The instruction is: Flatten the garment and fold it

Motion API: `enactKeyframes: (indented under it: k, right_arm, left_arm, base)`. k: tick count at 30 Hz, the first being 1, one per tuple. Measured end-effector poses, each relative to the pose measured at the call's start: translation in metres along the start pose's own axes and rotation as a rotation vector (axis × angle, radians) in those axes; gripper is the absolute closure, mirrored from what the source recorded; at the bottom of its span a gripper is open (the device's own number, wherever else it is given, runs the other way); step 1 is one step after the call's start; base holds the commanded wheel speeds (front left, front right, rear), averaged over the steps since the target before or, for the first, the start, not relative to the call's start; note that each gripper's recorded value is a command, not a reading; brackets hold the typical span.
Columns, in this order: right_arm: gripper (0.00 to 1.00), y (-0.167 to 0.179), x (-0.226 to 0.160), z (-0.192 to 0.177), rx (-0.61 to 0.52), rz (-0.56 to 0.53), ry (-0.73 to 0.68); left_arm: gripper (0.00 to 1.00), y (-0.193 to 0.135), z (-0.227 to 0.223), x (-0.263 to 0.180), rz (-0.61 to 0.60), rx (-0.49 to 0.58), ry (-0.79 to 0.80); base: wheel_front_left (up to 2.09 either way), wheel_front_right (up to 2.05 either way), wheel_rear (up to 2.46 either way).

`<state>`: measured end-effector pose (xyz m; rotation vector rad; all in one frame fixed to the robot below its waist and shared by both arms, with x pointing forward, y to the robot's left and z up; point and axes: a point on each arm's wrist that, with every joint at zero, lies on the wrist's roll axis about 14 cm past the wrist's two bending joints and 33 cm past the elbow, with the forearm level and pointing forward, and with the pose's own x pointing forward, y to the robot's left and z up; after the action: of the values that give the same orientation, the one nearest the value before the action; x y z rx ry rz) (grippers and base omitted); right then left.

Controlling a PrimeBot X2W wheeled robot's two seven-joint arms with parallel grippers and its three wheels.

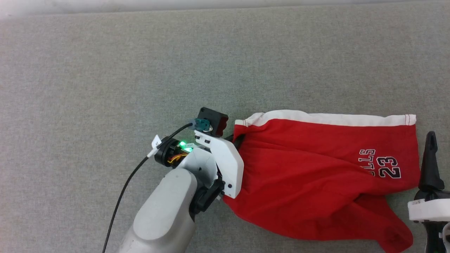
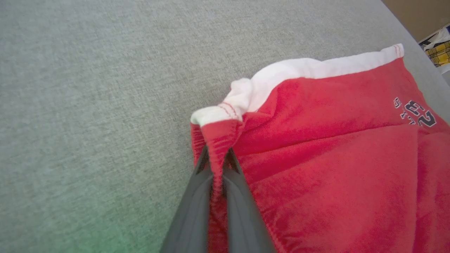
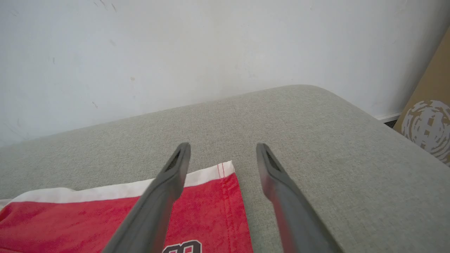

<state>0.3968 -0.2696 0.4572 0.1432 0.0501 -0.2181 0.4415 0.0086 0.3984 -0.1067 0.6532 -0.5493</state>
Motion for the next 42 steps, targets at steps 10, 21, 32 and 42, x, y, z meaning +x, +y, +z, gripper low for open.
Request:
enactKeyframes:
  k: [10, 21, 32, 42]
  right_arm:
    - [0.0, 0.007, 0.001, 0.002, 0.01, 0.018, -0.011]
    - [0.0, 0.027, 0.009, -0.003, -0.009, 0.077, 0.04]
    - [0.0, 0.085, 0.041, -0.03, -0.113, 0.217, 0.315]
    - [0.0, 0.092, 0.047, -0.085, -0.185, 0.223, 0.587]
  left_arm:
    - [1.0, 0.008, 0.017, -0.014, 0.023, -0.076, -0.102]
    - [1.0, 0.061, -0.01, -0.07, 0.193, -0.211, -0.157]
    - [1.0, 0.054, -0.004, -0.075, 0.173, -0.222, -0.184]
    - [1.0, 0.053, -0.002, -0.064, 0.156, -0.226, -0.176]
  base:
    - [0.0, 0.0, 0.0]
    - [0.0, 0.0, 0.0]
    - [0.0, 0.0, 0.0]
    - [0.0, 0.0, 0.0]
